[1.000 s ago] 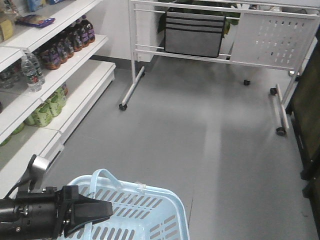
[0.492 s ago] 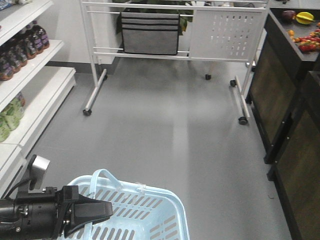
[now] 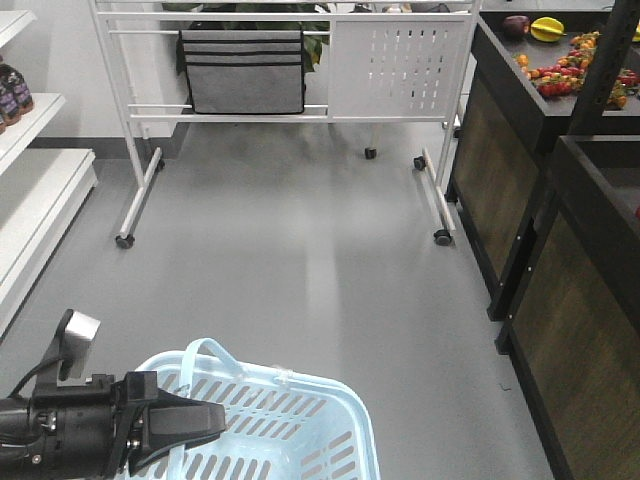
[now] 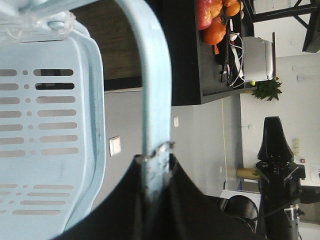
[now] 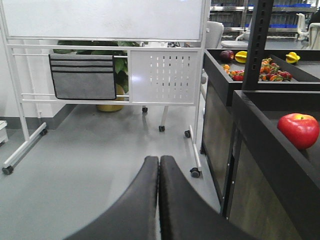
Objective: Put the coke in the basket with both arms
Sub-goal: 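Turn the base away from the shelf while holding the basket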
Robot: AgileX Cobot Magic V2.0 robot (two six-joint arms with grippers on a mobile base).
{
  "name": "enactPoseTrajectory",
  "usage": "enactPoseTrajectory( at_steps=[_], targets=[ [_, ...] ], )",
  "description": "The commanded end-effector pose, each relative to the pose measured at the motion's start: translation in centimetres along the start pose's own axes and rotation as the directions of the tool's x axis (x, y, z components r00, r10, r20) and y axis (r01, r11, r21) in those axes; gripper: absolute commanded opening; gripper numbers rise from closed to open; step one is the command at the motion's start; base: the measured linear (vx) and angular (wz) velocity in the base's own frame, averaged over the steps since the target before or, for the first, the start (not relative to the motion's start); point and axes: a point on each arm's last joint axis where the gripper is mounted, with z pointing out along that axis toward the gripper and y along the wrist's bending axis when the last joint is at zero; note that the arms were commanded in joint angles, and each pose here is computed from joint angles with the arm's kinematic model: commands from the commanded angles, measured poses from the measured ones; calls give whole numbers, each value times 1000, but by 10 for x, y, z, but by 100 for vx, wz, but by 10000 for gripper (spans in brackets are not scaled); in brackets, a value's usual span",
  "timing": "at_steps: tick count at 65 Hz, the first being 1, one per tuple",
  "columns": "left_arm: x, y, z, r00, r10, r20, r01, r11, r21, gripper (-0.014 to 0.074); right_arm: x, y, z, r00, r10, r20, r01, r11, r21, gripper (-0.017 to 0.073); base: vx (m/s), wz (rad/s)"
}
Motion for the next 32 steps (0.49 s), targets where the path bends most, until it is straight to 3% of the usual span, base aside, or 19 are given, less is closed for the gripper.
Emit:
enactPoseTrajectory(
  at_steps=[1, 32],
  targets=[
    [-4, -19, -3, 999, -12, 30, 8, 992, 128, -6, -4, 0, -1, 997, -8, 79, 9, 1000, -2, -10, 10, -13],
    [-4, -19, -3, 999, -12, 30, 8, 992, 127, -6, -4, 0, -1, 997, -8, 79, 9, 1000, -2, -10, 15, -2]
  ],
)
